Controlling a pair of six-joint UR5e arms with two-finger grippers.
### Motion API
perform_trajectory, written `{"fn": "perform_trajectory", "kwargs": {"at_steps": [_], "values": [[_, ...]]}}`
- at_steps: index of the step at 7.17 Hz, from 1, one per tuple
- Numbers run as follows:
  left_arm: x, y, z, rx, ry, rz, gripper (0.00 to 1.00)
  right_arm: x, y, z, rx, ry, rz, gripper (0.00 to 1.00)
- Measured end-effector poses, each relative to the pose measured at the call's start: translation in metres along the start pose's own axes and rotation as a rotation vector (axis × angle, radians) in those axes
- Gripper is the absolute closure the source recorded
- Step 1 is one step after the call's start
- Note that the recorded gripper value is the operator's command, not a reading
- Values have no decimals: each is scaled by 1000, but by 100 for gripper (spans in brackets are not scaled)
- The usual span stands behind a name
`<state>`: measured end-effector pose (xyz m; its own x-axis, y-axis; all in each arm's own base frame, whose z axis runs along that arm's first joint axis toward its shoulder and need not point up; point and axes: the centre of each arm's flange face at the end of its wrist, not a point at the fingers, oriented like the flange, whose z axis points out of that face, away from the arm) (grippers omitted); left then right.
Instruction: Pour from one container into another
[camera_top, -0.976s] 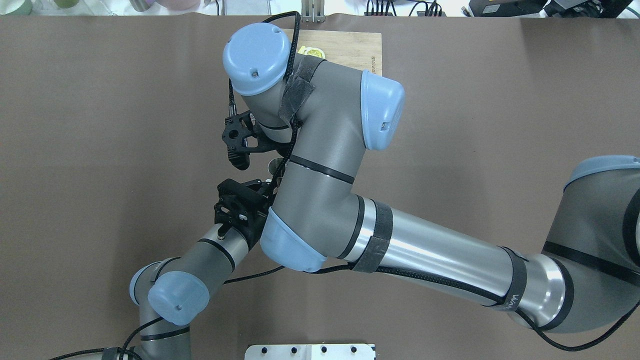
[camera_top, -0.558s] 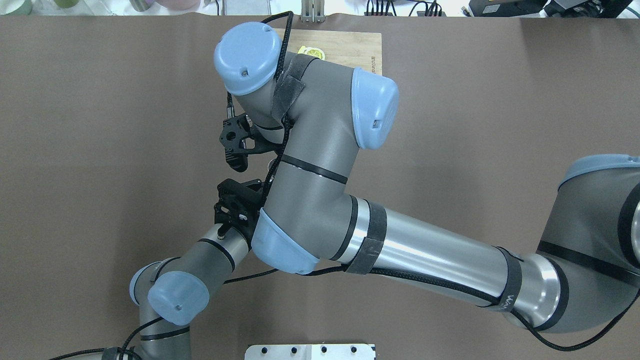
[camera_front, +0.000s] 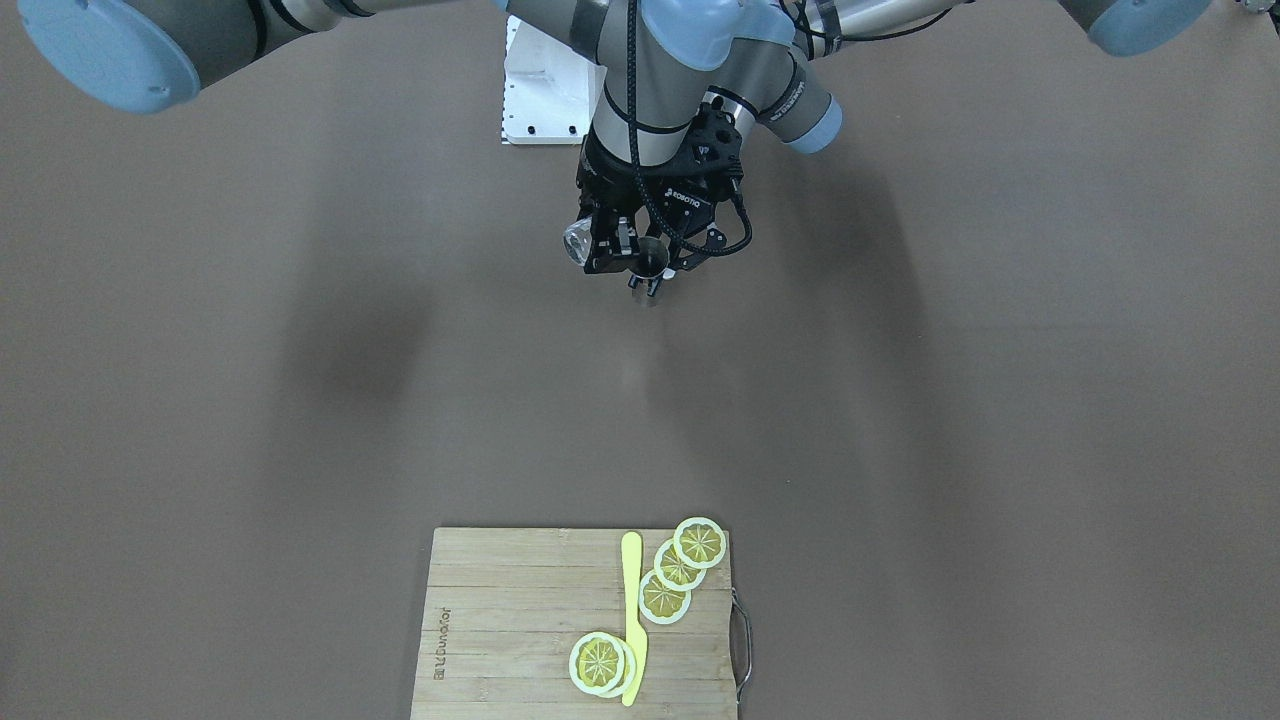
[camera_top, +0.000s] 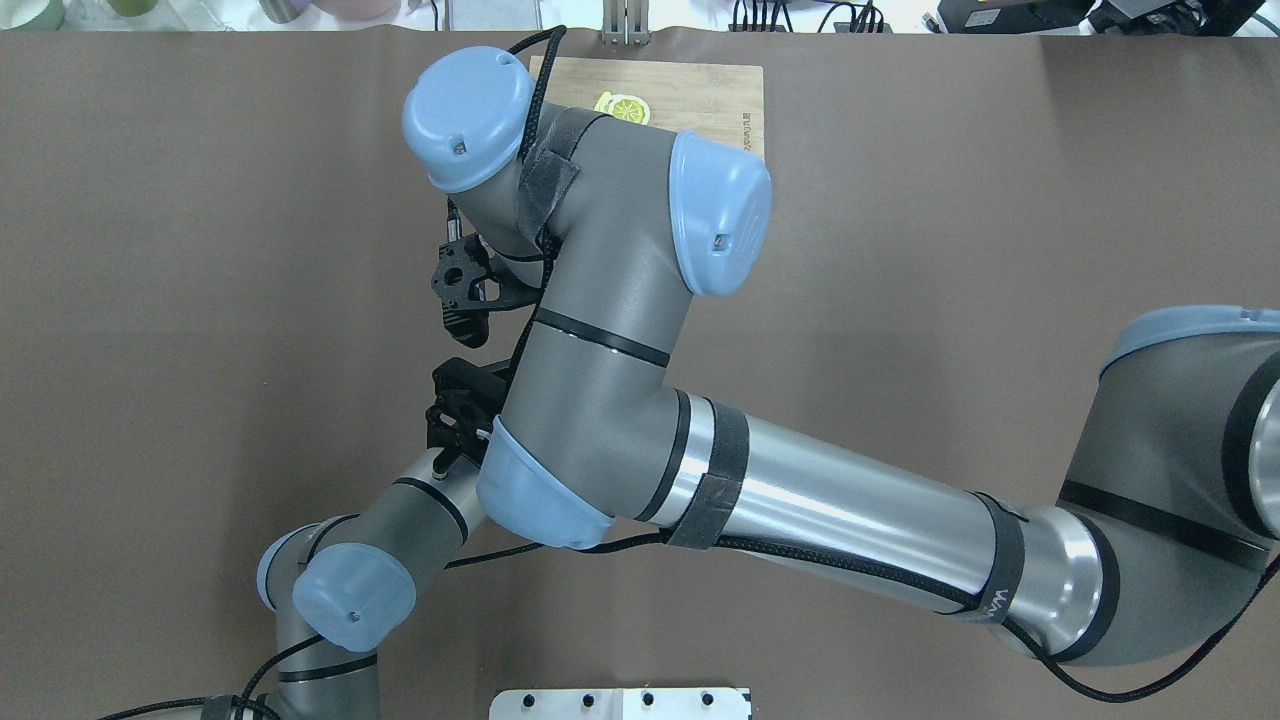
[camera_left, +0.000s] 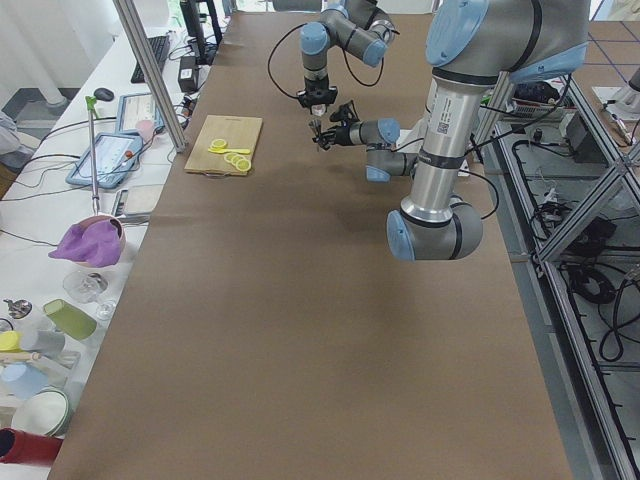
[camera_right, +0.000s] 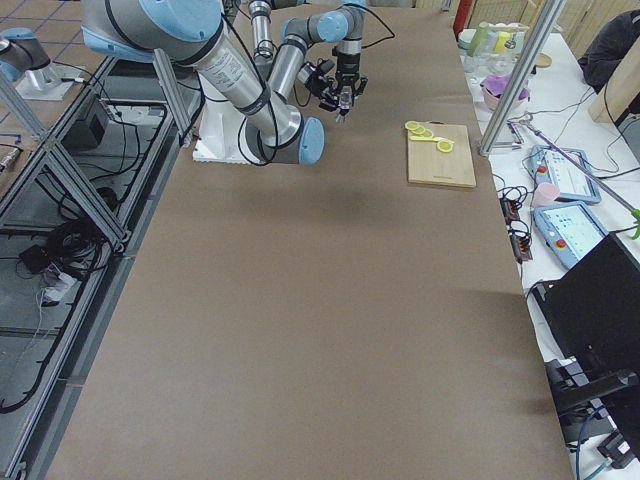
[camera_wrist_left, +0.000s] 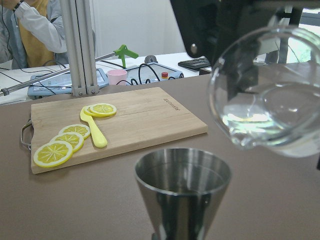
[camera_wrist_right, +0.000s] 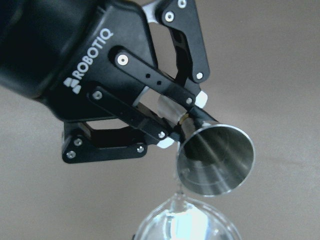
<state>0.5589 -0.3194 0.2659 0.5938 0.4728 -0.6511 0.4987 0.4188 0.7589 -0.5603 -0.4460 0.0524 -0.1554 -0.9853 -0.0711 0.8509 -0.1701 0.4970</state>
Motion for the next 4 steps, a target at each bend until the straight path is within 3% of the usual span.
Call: {"fn": "perform_trajectory", "kwargs": {"at_steps": [4], "values": [[0,0,0,0,0,0,100,8,-13,-4,-29,-16,-8,100]]}}
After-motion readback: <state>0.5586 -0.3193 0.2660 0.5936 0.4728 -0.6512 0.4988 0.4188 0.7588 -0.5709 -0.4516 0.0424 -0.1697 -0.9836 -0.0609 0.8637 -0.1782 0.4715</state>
